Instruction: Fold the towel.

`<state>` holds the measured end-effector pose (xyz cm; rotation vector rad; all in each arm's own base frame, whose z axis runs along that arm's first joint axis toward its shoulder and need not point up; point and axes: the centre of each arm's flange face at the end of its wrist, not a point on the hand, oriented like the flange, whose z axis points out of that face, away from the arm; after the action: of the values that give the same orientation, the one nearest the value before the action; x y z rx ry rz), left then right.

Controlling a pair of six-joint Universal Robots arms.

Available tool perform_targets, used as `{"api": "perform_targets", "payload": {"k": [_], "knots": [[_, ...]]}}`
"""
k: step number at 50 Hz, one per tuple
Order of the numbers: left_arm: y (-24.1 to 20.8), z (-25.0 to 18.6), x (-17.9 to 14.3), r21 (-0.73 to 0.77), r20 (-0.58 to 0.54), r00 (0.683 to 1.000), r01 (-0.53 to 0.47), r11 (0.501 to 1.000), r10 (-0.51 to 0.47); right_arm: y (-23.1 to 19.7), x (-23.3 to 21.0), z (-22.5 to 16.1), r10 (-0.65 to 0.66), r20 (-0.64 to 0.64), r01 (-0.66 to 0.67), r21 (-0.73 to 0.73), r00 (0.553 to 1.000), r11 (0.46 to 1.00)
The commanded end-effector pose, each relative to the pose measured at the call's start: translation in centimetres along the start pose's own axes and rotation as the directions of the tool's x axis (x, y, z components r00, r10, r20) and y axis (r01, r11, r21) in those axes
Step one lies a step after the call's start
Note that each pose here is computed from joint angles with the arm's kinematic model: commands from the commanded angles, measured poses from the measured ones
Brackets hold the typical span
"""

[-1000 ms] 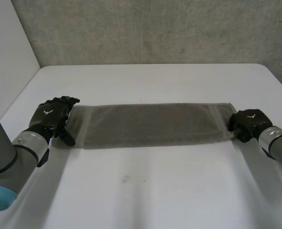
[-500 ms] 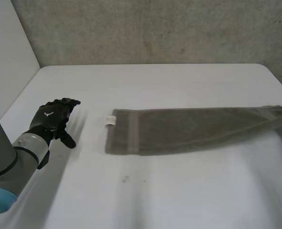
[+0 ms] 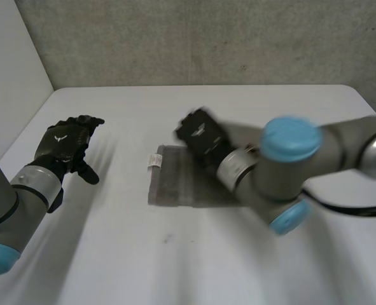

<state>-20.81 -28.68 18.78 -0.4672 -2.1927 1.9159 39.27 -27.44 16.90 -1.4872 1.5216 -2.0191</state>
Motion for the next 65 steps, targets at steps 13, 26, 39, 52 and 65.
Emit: {"api": "perform_targets", "payload": {"k": [13,26,39,52,65], "knots": [[-2.6,1.8,3.7,0.112,-0.105,0.994,-0.019,0.994,0.031,-0.9,2.8,-2.4,0.226,-0.101,-0.232,-0.059,0.969,0.971],[-2.1,3.8,11.4,0.143,-0.28,0.96,0.015,0.99,0.026,8.0,6.0,-9.8,0.354,-0.251,-0.43,-0.399,0.901,0.81],[0.2,3.8,12.7,0.08,-0.269,0.963,0.006,0.997,0.016,11.1,6.8,-10.2,0.329,-0.287,-0.422,-0.382,0.9,0.822],[-1.7,1.0,8.6,0.079,-0.111,0.994,0.006,0.997,0.003,1.5,5.8,-3.3,0.266,-0.153,-0.282,-0.089,0.952,0.955],[-1.9,0.5,4.4,0.07,0.039,0.999,0.01,0.997,-0.012,-0.8,-6.0,-1.2,0.304,0.246,-0.283,-0.116,0.921,0.952]]}}
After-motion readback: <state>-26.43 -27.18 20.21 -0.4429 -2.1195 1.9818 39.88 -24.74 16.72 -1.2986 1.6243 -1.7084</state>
